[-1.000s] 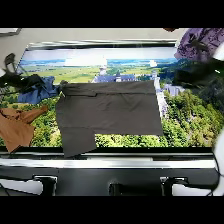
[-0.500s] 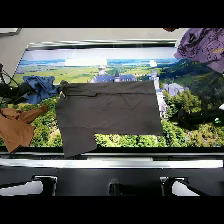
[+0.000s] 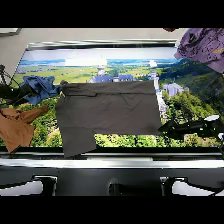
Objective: Fold the clothes and pants, and hang the long-sleeved shirts on hangers.
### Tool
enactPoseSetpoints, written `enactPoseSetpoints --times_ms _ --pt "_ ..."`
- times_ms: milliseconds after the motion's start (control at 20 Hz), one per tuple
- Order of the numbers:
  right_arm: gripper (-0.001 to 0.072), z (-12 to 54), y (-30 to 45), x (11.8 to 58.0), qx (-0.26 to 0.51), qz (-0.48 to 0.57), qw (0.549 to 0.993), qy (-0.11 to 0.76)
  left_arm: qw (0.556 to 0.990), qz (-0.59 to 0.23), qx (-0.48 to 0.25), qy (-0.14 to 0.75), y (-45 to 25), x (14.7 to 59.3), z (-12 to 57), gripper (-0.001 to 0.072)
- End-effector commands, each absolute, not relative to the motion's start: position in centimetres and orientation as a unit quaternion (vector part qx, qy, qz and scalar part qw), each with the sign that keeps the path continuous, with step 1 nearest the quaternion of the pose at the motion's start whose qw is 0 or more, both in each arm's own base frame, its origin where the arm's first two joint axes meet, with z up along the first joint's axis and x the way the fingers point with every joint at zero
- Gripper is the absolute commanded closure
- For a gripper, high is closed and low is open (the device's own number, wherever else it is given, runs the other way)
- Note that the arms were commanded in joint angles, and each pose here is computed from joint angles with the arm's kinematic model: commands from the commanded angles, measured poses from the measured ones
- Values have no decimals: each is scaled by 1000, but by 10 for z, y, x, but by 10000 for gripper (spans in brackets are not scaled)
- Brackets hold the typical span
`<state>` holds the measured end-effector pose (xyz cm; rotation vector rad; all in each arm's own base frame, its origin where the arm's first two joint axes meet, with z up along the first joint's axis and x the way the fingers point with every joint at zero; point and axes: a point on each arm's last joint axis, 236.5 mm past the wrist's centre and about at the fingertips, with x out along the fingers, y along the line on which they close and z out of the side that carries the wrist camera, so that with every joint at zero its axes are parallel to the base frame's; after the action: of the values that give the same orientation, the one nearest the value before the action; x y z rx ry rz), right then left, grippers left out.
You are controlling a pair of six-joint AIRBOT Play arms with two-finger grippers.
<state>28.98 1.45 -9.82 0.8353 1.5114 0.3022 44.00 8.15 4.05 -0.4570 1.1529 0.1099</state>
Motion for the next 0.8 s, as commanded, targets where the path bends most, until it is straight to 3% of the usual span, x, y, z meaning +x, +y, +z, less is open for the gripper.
enactPoseSetpoints --times_ms 0,200,350,450,550,750 --pt "191 -108 16 292 371 136 638 660 808 49 -214 546 80 437 40 0" --pt "194 -108 19 290 382 136 629 664 794 59 -233 559 77 429 37 -1" --pt "395 -109 20 289 384 136 625 666 789 62 -235 563 78 426 36 -1" --pt "472 -109 20 289 385 136 625 666 780 66 -238 574 80 416 28 -1" --pt "682 -108 21 288 384 140 623 667 766 67 -242 592 82 392 10 -1" --pt "680 -105 24 290 392 144 621 663 741 1 -328 585 54 336 -21 -1"
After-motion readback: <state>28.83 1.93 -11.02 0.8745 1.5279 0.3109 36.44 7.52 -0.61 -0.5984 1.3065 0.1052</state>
